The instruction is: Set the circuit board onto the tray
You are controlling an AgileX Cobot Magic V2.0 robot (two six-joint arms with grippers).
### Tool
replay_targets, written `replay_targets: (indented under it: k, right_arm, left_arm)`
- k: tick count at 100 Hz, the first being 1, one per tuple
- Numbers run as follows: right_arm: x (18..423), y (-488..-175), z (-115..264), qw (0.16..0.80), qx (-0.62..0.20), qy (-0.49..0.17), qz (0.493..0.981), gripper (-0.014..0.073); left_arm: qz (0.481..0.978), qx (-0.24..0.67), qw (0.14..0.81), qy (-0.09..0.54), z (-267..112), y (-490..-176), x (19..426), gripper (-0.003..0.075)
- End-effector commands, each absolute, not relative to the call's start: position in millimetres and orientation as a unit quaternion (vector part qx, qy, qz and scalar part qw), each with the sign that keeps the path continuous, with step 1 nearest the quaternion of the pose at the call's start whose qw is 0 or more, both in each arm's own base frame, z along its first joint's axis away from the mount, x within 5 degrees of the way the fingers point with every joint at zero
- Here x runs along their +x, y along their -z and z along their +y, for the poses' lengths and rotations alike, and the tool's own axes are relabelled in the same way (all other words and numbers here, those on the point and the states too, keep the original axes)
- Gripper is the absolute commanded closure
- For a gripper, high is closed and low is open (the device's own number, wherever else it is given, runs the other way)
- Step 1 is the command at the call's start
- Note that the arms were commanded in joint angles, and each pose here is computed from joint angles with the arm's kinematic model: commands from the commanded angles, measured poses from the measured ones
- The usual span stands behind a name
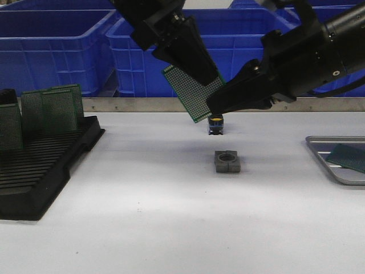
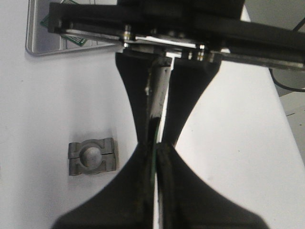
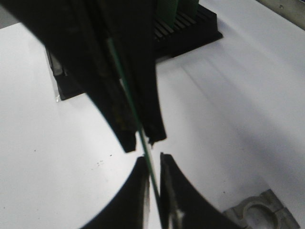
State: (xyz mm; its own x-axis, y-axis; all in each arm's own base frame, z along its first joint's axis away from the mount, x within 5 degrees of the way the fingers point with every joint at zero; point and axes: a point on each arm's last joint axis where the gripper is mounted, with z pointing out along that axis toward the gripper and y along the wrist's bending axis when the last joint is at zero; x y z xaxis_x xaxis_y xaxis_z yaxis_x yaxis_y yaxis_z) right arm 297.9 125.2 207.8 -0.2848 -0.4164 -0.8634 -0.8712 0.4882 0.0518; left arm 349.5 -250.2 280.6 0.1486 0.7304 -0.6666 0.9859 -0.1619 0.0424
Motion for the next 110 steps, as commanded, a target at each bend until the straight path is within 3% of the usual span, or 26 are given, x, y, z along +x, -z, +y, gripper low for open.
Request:
replay_targets:
  k: [1,7,14,31,40,58,75,110]
  right_arm:
    - [300.1,-229.5,127.4,0.454,-0.408,-0.29,0.737,0.0661]
    - [300.1,-229.5,127.4,0.454,-0.408,-0.29,0.737,0.0664]
    - [300.1,-229.5,127.4,0.454,-0.408,-0.29,0.737,0.0664]
    - [300.0,-229.2,127.3,0.443,-0.382,-0.305,0.751,0.0664]
    - [300.6,-226.0,125.1,0.419,-0.321,-0.324,0.785,0.0664]
    - [305.7,-211.6,106.1,0.384,-0.218,-0.287,0.85,0.0664]
    - [307.3,-204.5,83.8,0.371,-0.177,-0.276,0.869,0.0664]
    - [313.8,-191.8,0.3,0.37,0.041,-0.225,0.9,0.0664]
  left_arm:
    - [0.574,0.716,0.274,0.287,-250.9,-320.0,332.0,0.0736]
    - [0.574,0.716,0.274,0.287,-250.9,-320.0,332.0,0.0706]
    - [0.574,0.716,0.274,0.287,-250.9,-320.0,332.0,0.0613]
    - [0.576,0.714,0.28,0.283,-251.2,-320.1,333.3,0.0242]
    - [0.578,0.716,0.284,0.27,-249.8,-320.2,335.8,0.0136]
    - [0.581,0.715,0.289,0.26,-243.6,-323.7,340.8,0.0136]
    - [0.59,0.708,0.293,0.253,-235.0,-324.1,347.1,0.0136]
    - [0.596,0.704,0.294,0.251,-229.2,-324.1,350.8,0.0136]
